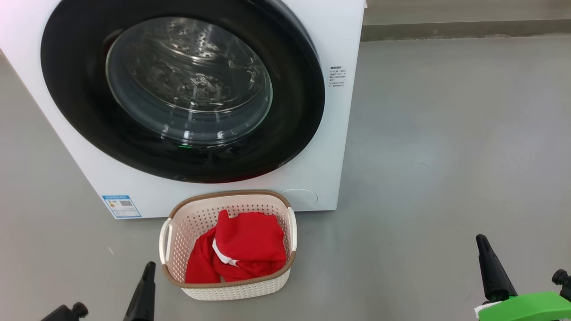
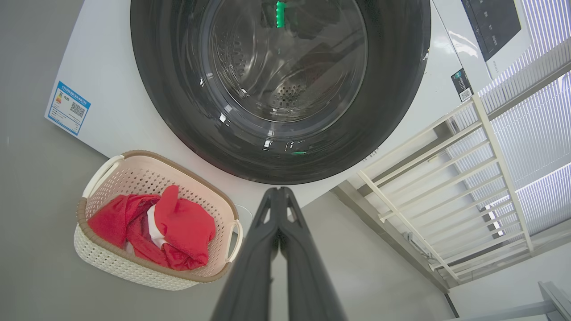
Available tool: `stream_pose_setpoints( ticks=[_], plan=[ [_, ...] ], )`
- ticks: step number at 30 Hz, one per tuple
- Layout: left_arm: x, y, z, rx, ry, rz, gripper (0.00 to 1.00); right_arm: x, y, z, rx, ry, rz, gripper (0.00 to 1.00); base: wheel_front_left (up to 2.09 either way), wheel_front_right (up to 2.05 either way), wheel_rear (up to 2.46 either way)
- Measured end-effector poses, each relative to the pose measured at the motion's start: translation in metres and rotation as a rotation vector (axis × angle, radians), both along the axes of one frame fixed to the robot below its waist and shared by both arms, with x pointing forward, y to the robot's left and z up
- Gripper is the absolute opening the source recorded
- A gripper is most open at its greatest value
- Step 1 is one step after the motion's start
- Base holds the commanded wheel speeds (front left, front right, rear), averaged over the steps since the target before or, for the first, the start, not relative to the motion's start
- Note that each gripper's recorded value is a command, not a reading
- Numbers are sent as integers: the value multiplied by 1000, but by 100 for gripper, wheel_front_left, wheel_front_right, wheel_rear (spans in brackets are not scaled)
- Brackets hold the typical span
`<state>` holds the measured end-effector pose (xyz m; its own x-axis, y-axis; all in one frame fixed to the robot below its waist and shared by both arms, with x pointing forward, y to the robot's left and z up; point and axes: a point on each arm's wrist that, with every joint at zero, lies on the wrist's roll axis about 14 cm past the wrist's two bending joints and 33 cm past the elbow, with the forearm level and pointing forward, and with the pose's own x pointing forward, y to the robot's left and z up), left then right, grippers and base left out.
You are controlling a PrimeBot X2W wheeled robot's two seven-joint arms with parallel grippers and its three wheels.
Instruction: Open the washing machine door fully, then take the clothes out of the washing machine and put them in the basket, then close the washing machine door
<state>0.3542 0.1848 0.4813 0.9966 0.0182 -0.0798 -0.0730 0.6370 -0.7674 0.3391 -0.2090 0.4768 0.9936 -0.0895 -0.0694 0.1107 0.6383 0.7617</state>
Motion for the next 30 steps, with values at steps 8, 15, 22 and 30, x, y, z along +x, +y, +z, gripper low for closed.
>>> stream_pose_setpoints(
  ticks=[8,15,22,30],
  plan=[
    [3,1,-2,-94,12,6,0,6,0,2,97,-10,-6,0,0,0,0],
    [4,2,-4,-173,23,11,0,6,0,-4,178,12,-7,0,0,0,0],
    [9,1,-3,-261,19,6,0,14,1,0,273,-7,-7,0,0,0,0],
    [10,2,-5,-344,29,12,0,15,2,-4,357,5,-6,0,0,0,0]
  ],
)
